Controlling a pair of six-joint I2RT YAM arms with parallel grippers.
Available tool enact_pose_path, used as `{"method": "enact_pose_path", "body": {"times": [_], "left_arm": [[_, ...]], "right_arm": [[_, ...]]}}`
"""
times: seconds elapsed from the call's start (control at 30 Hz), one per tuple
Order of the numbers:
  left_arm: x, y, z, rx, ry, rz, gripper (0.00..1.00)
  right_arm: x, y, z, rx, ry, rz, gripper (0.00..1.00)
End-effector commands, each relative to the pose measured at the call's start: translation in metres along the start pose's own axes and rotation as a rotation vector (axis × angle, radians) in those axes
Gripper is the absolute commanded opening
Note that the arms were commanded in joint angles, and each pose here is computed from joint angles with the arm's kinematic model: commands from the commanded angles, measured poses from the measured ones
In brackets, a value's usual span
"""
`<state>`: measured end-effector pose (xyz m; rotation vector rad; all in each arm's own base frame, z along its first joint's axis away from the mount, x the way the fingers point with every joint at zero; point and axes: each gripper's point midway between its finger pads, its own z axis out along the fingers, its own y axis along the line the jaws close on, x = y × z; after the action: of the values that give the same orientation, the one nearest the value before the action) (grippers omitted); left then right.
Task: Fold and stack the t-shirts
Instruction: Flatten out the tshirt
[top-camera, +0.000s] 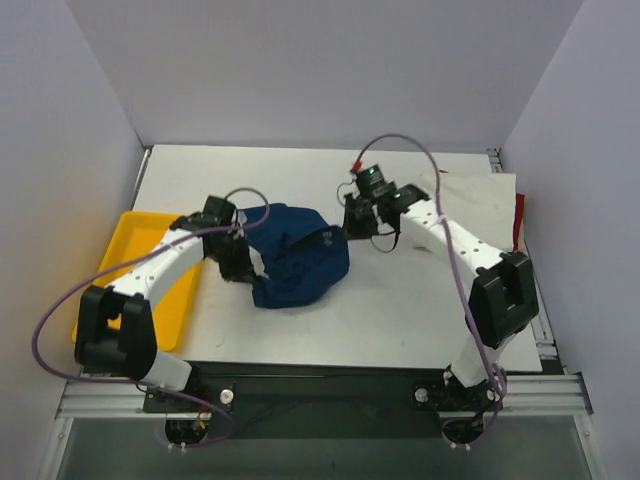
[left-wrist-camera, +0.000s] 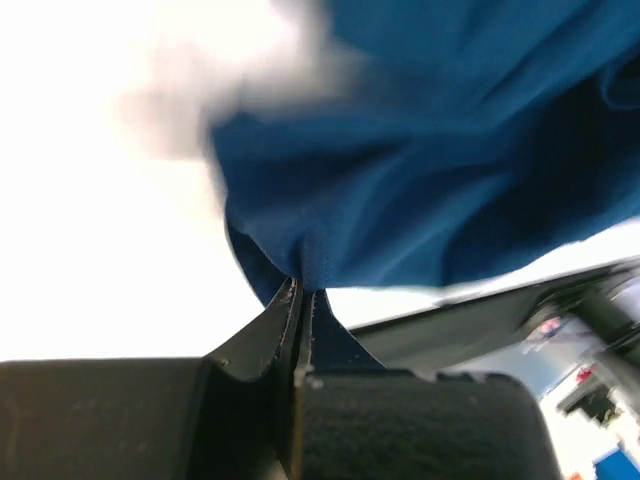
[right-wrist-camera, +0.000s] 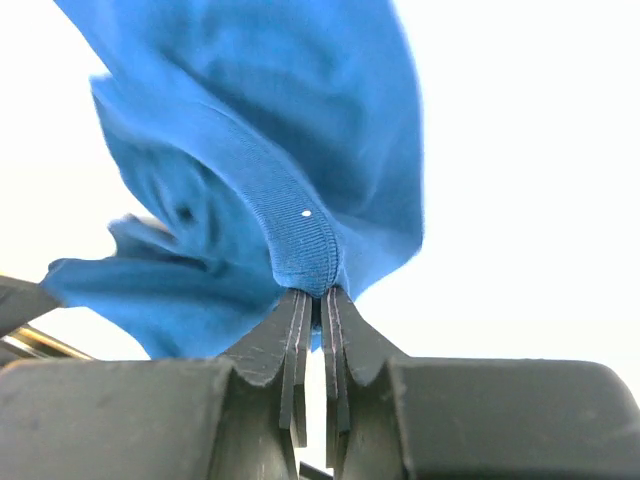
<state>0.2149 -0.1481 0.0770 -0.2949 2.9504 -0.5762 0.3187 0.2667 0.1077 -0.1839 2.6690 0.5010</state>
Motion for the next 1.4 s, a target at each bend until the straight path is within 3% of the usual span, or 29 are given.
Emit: {"method": "enact_pose_path", "body": {"times": [0.0,0.13,0.17,0.27,0.33,0.37,0.43,0.5,0.57,0.6,0.63,0.7,0.73,0.83,1.17,1.37], "left_arm": [[-0.079,-0.042,-0.029,0.093,-0.14,0.097,0.0],[-0.156,-0.081,-0.098,0.095,-0.335,0.146,0.0],[-0.182,-0.098,-0.138,0.135,-0.45,0.161,0.0],[-0.205,-0.101,-0.193,0.163,-0.593,0.131,0.0],[-0.199,-0.09,-0.213,0.144,-0.652,0.11,0.0],[-0.194,-0.084,-0.216,0.14,-0.663,0.104,0.0],[-0.165,-0.067,-0.197,0.144,-0.605,0.092,0.0],[-0.12,-0.051,-0.153,0.18,-0.462,0.066,0.0],[-0.083,-0.038,-0.117,0.202,-0.341,0.022,0.0],[-0.049,-0.024,-0.087,0.209,-0.241,-0.003,0.0],[-0.035,-0.018,-0.076,0.213,-0.198,-0.018,0.0],[-0.002,-0.012,-0.051,0.228,-0.107,-0.028,0.0],[0.005,-0.013,-0.046,0.239,-0.085,-0.026,0.0],[0.024,-0.022,-0.03,0.263,-0.01,0.011,0.0],[0.033,-0.032,-0.013,0.219,0.039,0.064,0.0],[0.033,-0.027,-0.012,0.193,0.041,0.065,0.0]], "right_arm": [[-0.057,-0.003,-0.069,-0.013,-0.159,0.019,0.0],[-0.117,-0.005,-0.132,-0.02,-0.331,0.023,0.0],[-0.132,0.0,-0.159,-0.04,-0.4,0.022,0.0],[-0.142,-0.007,-0.199,-0.047,-0.492,0.028,0.0],[-0.132,-0.013,-0.219,-0.031,-0.53,0.007,0.0],[-0.113,-0.027,-0.201,0.004,-0.474,0.014,0.0],[-0.085,-0.042,-0.199,0.036,-0.455,0.037,0.0],[-0.027,-0.072,-0.155,0.097,-0.295,0.072,0.0],[0.02,-0.092,-0.14,0.139,-0.212,0.128,0.01],[0.064,-0.113,-0.117,0.193,-0.102,0.165,0.08],[0.083,-0.119,-0.115,0.21,-0.073,0.196,0.29],[0.129,-0.134,-0.102,0.256,0.032,0.259,0.48],[0.135,-0.135,-0.103,0.251,0.025,0.27,0.6],[0.136,-0.136,-0.106,0.249,0.005,0.261,0.7],[0.089,-0.101,-0.088,0.122,0.029,0.131,0.64],[0.109,-0.066,-0.052,0.049,0.156,0.047,0.59]]}}
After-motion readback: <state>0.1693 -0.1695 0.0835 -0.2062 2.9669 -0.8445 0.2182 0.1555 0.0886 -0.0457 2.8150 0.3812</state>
